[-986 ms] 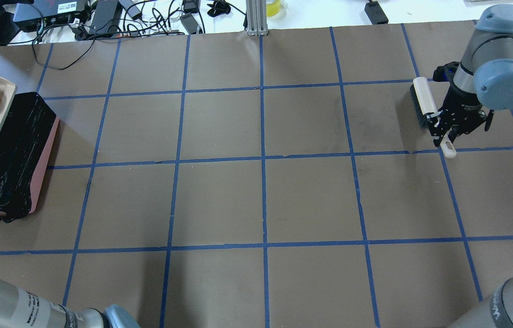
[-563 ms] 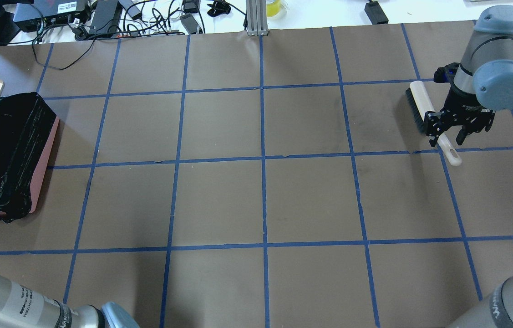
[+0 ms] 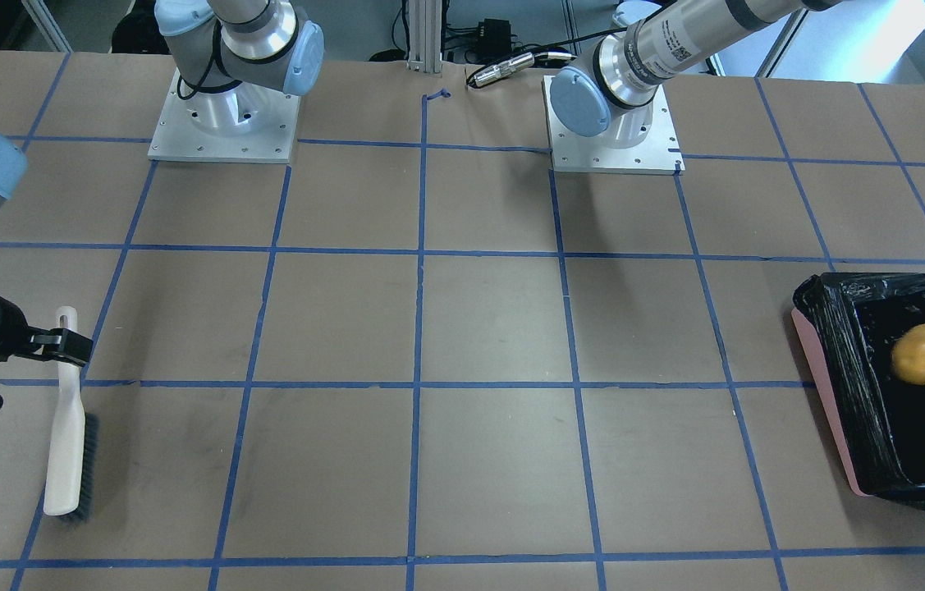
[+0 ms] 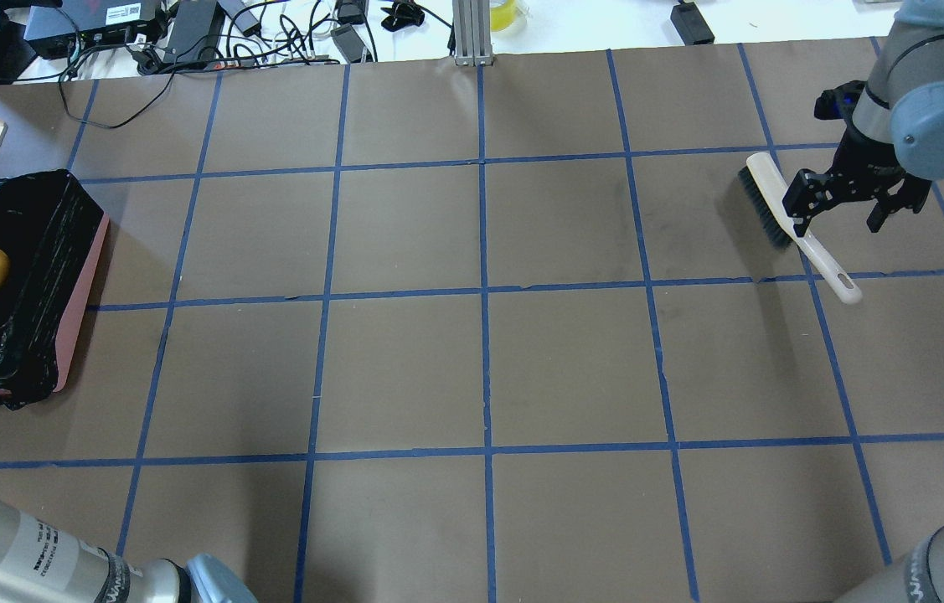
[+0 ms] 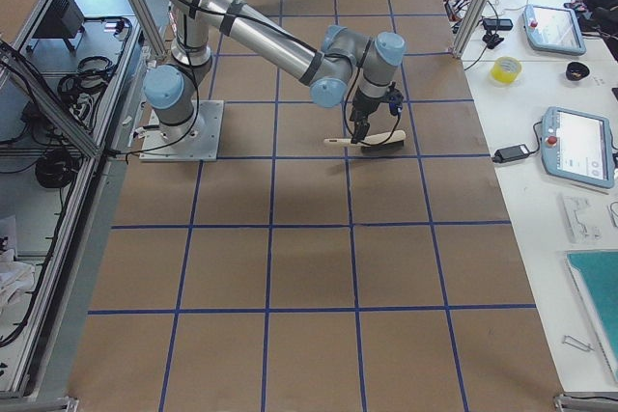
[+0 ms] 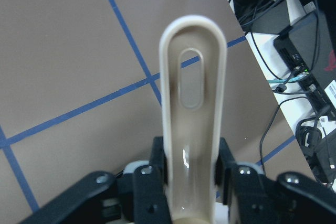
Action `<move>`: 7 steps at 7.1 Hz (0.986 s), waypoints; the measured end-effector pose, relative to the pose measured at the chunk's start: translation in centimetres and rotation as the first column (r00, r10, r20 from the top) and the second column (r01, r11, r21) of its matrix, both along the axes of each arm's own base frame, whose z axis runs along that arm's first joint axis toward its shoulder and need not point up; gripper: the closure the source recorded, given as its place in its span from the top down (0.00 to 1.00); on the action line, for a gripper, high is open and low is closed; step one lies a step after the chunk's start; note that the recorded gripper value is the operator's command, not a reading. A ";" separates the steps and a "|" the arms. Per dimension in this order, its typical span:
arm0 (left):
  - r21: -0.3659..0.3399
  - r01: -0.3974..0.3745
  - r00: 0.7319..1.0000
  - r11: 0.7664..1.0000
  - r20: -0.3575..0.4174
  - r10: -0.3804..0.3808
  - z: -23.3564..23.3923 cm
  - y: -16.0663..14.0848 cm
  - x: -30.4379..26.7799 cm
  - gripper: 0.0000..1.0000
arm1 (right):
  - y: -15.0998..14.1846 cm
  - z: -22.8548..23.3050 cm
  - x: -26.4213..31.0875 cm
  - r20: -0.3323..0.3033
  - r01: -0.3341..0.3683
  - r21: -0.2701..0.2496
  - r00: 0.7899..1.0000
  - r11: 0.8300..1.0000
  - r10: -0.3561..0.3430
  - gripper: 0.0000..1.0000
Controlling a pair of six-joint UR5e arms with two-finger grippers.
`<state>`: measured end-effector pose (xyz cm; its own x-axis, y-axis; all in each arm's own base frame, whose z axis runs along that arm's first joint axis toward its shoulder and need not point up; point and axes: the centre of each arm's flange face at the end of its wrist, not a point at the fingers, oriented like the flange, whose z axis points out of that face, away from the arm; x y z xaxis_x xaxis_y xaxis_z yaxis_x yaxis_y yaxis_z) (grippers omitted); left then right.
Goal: Sweep and dump trash into bin
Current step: 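Tilt the dustpan over the bin while the right gripper sets down the brush, then raise the dustpan high over the bin to empty it with the left gripper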
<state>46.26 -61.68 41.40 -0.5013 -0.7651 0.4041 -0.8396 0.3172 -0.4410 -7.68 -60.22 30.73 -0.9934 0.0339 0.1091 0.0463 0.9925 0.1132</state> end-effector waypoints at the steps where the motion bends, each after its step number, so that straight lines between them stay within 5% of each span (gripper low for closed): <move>1: -0.037 0.041 0.999 0.998 0.024 -0.040 0.7 -0.2 -0.2 0.00 | -0.5 5.0 0.6 0.010 -0.005 -0.080 1.000 0.997 0.005 1.00; 2: -0.078 0.089 0.995 0.993 0.053 -0.085 1.8 -0.3 -0.6 0.00 | -0.3 10.2 1.9 0.036 -0.006 -0.120 0.999 0.993 0.011 1.00; 4: -0.163 0.203 0.974 0.965 0.136 -0.182 4.8 -0.2 -1.9 0.00 | 2.6 19.2 7.0 0.062 0.032 -0.118 0.998 0.993 -0.024 1.00; 7: -0.220 0.350 0.906 0.910 0.327 -0.270 6.4 0.4 -3.7 0.00 | 7.4 23.7 17.9 0.062 0.098 -0.157 0.994 0.983 -0.089 1.00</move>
